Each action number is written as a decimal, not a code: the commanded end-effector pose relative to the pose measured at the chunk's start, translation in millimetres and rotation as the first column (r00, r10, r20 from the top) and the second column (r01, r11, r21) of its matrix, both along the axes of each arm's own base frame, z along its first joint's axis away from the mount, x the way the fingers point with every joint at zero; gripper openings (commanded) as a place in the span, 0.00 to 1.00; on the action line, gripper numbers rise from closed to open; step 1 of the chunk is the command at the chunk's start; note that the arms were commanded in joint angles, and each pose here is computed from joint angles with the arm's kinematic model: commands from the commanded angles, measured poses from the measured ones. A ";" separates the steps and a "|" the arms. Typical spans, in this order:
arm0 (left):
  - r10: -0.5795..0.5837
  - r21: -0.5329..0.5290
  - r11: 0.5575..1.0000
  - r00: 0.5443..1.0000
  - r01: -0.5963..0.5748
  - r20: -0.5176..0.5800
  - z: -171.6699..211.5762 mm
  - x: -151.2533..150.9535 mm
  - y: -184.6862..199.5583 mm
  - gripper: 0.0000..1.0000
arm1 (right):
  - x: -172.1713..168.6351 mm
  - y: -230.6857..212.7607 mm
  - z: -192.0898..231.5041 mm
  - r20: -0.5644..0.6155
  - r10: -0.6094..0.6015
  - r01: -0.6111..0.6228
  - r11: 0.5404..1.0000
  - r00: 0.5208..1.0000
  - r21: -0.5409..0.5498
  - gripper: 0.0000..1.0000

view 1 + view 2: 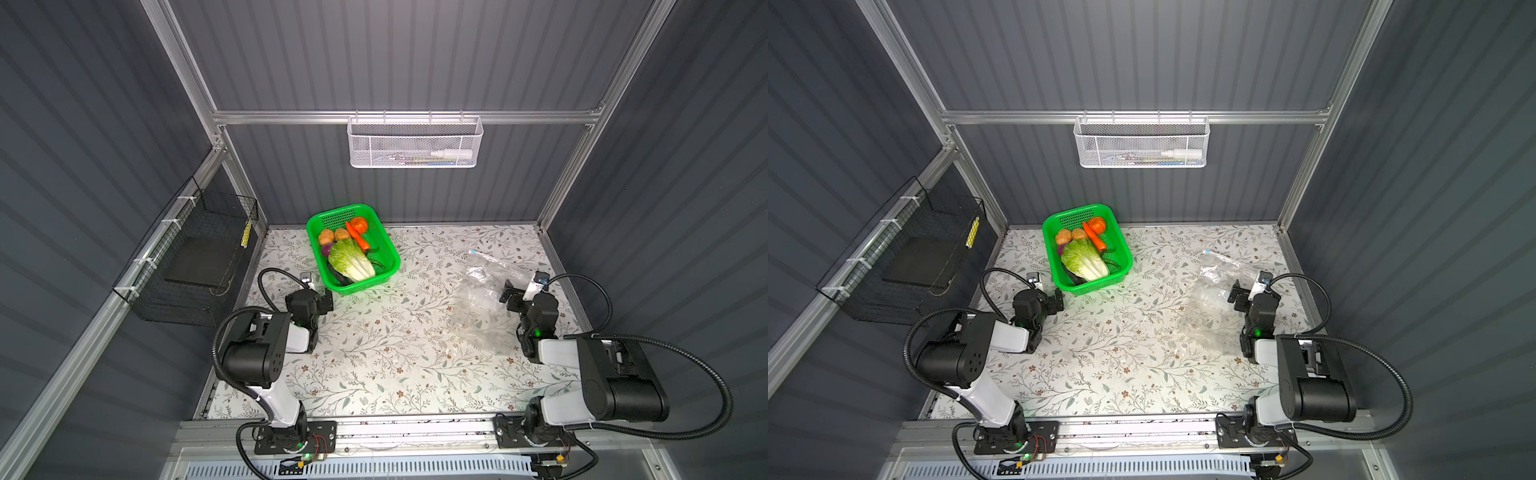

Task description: Place the food in the zip-top bag and seal the zipper

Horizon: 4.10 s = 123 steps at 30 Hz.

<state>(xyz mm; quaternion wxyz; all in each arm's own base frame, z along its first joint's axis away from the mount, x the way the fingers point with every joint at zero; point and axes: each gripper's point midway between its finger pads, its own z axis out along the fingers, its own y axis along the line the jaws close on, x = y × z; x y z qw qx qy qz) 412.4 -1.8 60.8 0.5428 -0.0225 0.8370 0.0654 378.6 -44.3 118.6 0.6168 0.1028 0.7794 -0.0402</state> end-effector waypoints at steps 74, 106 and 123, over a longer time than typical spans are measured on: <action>-0.614 -0.741 0.584 0.778 0.331 -0.137 184.7 68.5 -298.4 0.99 | 31.7 -43.5 -83.1 -0.730 0.312 0.317 0.748 0.608 0.584 0.56; -0.627 -0.981 0.174 0.778 0.090 -0.040 259.8 76.9 -372.0 0.99 | 90.8 39.6 193.3 -0.229 0.276 -0.224 0.947 0.933 0.228 0.00; -0.612 -0.994 -0.002 0.786 -0.109 -0.085 232.3 84.3 -401.2 0.99 | 54.4 131.5 153.1 -0.020 0.505 -0.505 0.863 0.863 0.024 0.00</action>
